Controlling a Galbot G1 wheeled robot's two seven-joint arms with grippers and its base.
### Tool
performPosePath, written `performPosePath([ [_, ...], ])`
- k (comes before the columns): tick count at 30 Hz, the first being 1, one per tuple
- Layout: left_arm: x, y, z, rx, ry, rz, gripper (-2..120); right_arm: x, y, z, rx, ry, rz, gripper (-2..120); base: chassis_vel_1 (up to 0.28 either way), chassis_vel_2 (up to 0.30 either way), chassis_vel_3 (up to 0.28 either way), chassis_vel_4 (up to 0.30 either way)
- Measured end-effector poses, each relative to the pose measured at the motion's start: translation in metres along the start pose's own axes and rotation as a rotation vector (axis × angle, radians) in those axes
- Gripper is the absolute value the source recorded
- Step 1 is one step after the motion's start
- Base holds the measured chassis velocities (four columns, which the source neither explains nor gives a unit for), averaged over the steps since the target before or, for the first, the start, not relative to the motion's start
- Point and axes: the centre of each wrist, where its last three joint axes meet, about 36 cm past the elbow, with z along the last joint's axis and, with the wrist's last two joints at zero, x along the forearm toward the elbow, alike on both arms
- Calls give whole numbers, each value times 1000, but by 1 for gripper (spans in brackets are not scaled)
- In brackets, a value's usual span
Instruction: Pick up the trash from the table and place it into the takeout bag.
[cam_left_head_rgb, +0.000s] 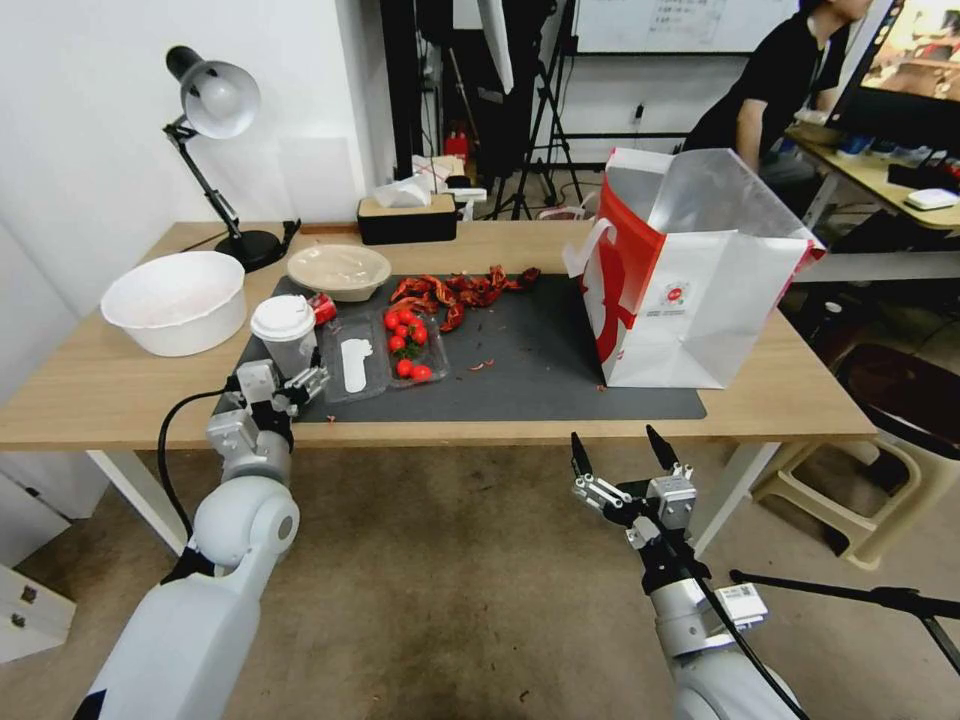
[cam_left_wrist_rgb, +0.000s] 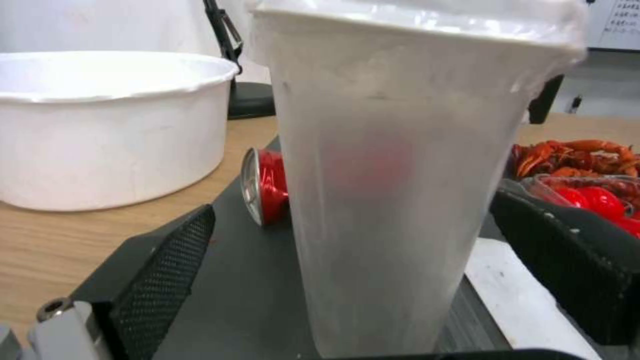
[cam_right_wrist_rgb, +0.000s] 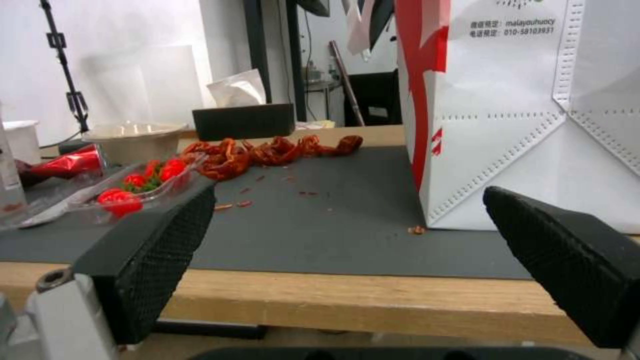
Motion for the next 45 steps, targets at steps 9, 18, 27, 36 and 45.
performPosePath([
  [9, -10, -1, 3, 13, 7, 12, 100, -2, -1, 1, 1, 0, 5, 100, 0, 0, 0, 0],
  [18, -11, 0, 6, 32, 5, 10, 80, -2, -1, 1, 0, 1, 7, 100, 0, 0, 0, 0],
  [27, -6, 2, 6, 49, -28, 33, 48, -2, 0, 0, -1, 1, 7, 100, 0, 0, 0, 0],
  [36, -24, 9, -29, 81, -234, 266, 21, -5, -1, -2, 6, -3, -4, 100, 0, 0, 0, 0],
  [45, -52, 1, -81, 63, -345, 502, 0, -19, 5, -4, -8, -6, -47, 100, 0, 0, 0, 0],
])
